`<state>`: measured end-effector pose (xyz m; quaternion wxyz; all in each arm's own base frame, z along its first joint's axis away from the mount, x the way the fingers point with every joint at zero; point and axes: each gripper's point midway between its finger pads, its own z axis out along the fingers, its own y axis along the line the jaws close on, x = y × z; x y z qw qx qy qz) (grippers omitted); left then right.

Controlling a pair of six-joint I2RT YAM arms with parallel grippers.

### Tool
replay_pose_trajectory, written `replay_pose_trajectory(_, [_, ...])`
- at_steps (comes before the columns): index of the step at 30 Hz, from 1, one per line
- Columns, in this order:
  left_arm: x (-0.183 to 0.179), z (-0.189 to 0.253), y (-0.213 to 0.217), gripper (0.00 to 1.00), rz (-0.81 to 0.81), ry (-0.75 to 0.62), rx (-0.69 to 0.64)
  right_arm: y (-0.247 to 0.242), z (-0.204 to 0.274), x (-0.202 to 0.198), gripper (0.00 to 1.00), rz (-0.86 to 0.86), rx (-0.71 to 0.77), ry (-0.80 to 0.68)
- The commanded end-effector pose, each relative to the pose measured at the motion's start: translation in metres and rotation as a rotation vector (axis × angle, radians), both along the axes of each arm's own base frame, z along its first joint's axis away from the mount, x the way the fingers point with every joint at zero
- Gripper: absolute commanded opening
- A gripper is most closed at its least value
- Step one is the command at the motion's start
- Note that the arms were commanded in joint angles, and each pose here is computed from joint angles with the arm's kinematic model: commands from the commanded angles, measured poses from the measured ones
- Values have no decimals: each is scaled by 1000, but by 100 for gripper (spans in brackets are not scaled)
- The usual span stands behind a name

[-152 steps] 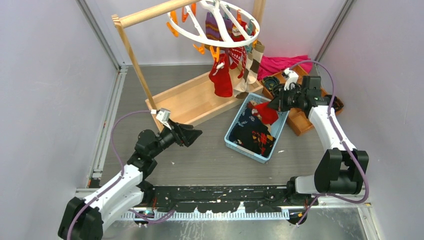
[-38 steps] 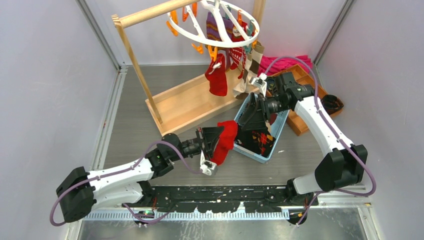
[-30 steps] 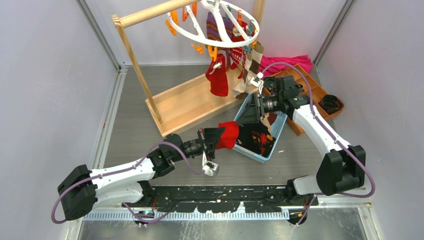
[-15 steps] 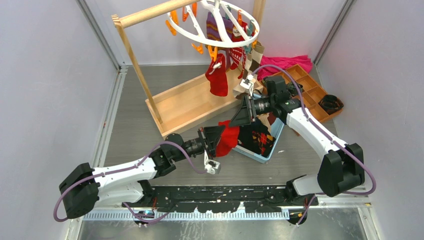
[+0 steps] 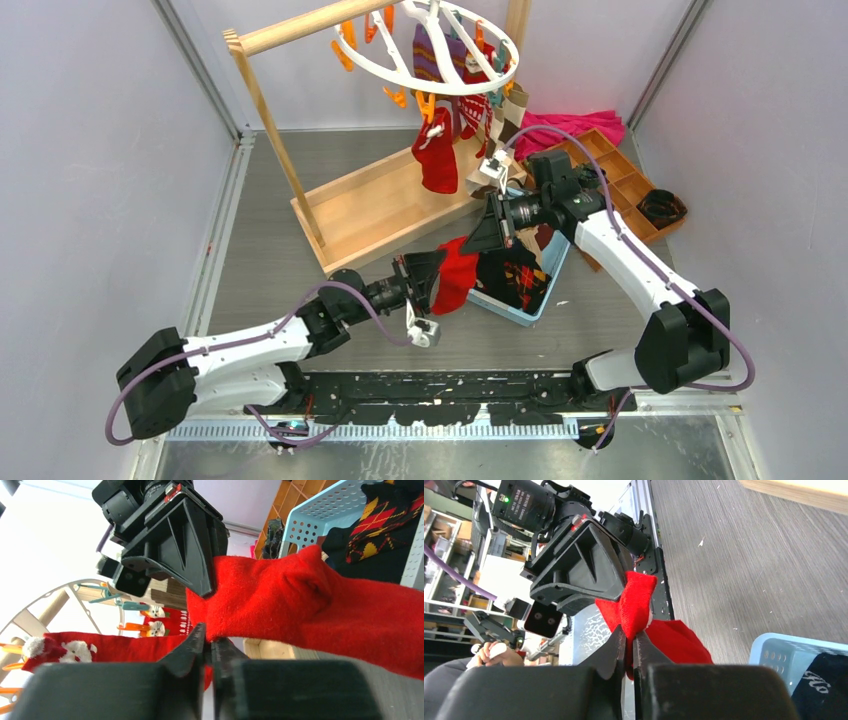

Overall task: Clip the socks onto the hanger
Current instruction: Adjust the sock.

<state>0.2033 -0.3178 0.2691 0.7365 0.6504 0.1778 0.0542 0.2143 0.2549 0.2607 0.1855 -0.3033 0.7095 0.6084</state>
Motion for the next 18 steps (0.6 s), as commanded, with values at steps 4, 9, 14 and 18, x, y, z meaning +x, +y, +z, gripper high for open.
replay_pose_trajectory(4, [-28,-5,11,35,-107,263,-166,-13,14,-18,1,86,-15,-227])
replay_pose_trajectory(9, [-47,-5,36,52,-145,759,-446,-30,0,-31,1,178,-91,-461])
replay_pose_trajectory(14, [-50,-12,65,73,-48,1132,-630,-41,-11,-40,1,268,-101,-663])
replay_pose_trajectory(18, [-58,-18,67,82,-39,1322,-684,-45,-19,-51,1,346,-71,-751])
